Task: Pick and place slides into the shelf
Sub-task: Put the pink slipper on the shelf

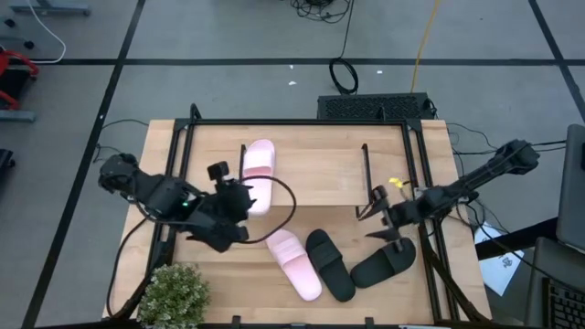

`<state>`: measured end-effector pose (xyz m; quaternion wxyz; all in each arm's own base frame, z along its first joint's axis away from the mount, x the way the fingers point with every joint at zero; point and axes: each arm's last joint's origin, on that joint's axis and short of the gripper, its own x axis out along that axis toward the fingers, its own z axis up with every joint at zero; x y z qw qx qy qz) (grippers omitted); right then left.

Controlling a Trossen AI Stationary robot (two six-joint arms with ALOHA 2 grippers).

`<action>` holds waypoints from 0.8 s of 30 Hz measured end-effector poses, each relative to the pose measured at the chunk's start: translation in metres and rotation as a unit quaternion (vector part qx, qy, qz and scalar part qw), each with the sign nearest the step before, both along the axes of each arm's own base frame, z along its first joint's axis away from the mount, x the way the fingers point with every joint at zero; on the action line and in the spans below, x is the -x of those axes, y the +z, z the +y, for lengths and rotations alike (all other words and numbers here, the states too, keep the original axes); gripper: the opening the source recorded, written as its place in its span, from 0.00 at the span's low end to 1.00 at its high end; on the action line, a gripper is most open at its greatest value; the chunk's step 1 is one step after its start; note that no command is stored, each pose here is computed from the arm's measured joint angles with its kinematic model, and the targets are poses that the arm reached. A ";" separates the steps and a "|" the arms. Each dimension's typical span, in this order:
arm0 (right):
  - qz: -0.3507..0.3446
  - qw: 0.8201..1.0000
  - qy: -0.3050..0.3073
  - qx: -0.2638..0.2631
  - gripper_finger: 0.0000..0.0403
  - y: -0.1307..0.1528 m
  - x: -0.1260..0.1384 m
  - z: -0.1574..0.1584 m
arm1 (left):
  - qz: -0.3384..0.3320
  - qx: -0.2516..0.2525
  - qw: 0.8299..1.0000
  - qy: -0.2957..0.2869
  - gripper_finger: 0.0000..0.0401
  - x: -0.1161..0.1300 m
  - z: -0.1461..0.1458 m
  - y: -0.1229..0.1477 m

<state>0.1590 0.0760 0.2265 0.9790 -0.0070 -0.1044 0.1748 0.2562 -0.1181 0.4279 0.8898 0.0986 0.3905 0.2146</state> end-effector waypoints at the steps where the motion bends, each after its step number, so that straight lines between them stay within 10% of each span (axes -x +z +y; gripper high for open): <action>1: 0.012 1.000 0.001 0.009 0.47 0.003 -0.009 0.005 | -0.002 0.000 1.000 -0.002 0.35 0.003 0.000 0.002; 13: 0.243 0.959 -0.012 0.145 0.47 0.000 -0.127 0.071 | -0.018 0.011 1.000 -0.016 0.35 0.022 0.005 0.015; 24: 0.332 0.933 -0.008 0.142 0.47 -0.023 -0.165 0.103 | -0.021 0.016 0.999 -0.038 0.35 0.030 -0.006 0.016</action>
